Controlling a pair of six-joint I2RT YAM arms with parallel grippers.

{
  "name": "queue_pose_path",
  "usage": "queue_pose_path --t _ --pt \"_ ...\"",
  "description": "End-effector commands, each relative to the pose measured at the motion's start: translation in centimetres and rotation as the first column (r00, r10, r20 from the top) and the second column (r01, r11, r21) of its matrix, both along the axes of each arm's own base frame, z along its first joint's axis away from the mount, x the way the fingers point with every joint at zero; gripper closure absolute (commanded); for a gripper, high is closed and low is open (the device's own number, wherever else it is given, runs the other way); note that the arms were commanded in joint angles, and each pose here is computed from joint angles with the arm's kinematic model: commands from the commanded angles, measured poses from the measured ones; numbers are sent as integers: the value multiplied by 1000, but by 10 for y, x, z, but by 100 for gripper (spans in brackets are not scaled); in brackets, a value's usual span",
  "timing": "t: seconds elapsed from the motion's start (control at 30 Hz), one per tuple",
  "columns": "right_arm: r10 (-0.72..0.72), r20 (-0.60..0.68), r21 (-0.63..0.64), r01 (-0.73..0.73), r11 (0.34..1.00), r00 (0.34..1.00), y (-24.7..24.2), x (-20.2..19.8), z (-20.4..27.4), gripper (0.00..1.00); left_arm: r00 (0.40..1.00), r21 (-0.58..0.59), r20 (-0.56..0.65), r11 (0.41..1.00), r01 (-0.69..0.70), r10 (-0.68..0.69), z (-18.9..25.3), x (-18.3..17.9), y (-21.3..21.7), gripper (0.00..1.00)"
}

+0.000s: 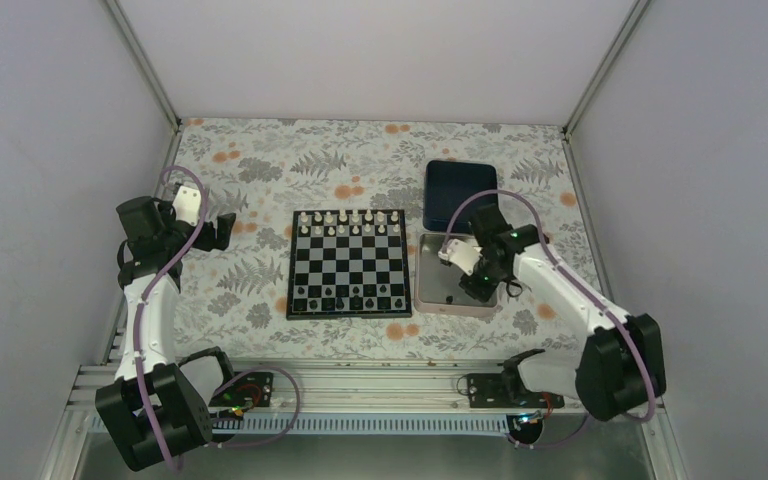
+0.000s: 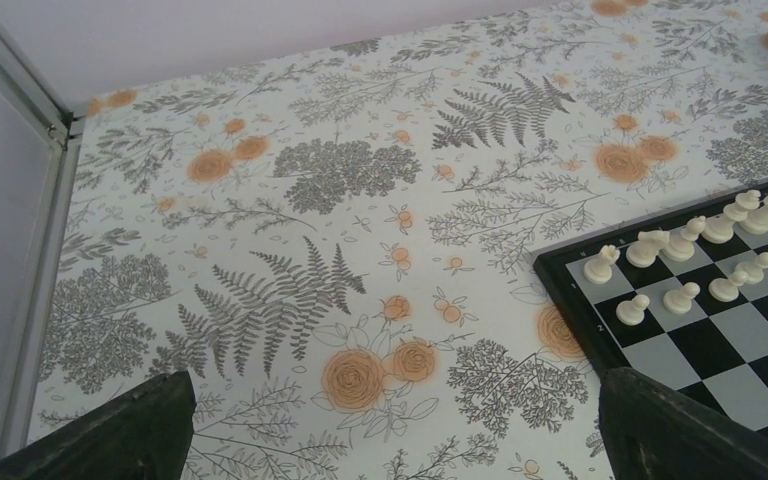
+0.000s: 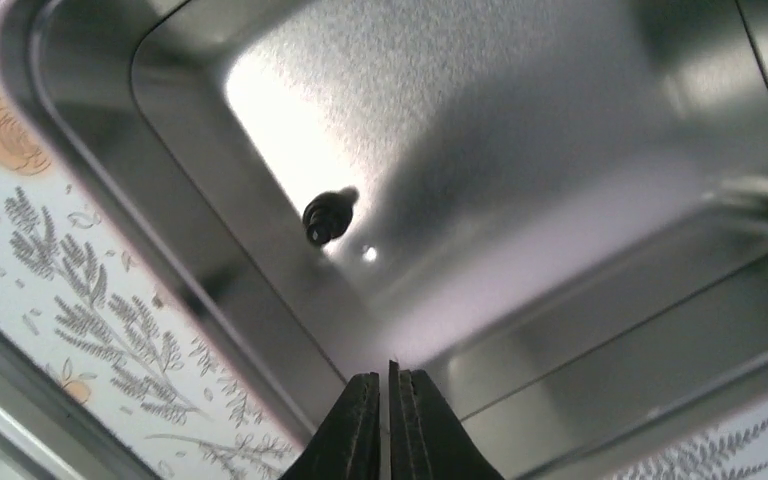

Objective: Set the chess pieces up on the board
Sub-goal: Adjust the storage box at the center of the board.

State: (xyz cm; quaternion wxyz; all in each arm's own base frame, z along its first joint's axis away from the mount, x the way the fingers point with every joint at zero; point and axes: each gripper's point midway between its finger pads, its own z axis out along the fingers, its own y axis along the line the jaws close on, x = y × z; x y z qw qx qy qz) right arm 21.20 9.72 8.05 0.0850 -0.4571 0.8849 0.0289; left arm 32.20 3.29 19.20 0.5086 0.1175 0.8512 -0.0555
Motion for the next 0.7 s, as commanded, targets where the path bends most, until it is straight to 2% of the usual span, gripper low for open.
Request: queue_pose_path --t 0.0,0.13,0.3,0.37,0.67 --pt "-53 -7 43 53 998 999 -6 -19 7 94 999 -11 9 999 38 -38 2 0 -5 0" --pt "-4 -11 183 6 983 1000 9 -43 38 93 999 -17 9 998 53 -53 2 -1 -8 0" --pt "-53 -102 53 59 997 993 -15 -63 8 90 998 -21 8 998 63 -63 3 0 -9 0" --pt "-30 -124 34 34 999 992 -17 -65 4 91 998 -24 7 998 65 -65 3 0 -9 0" --pt "-21 -160 -92 6 996 987 -32 -56 -15 92 998 -17 10 998 57 -57 4 0 -8 0"
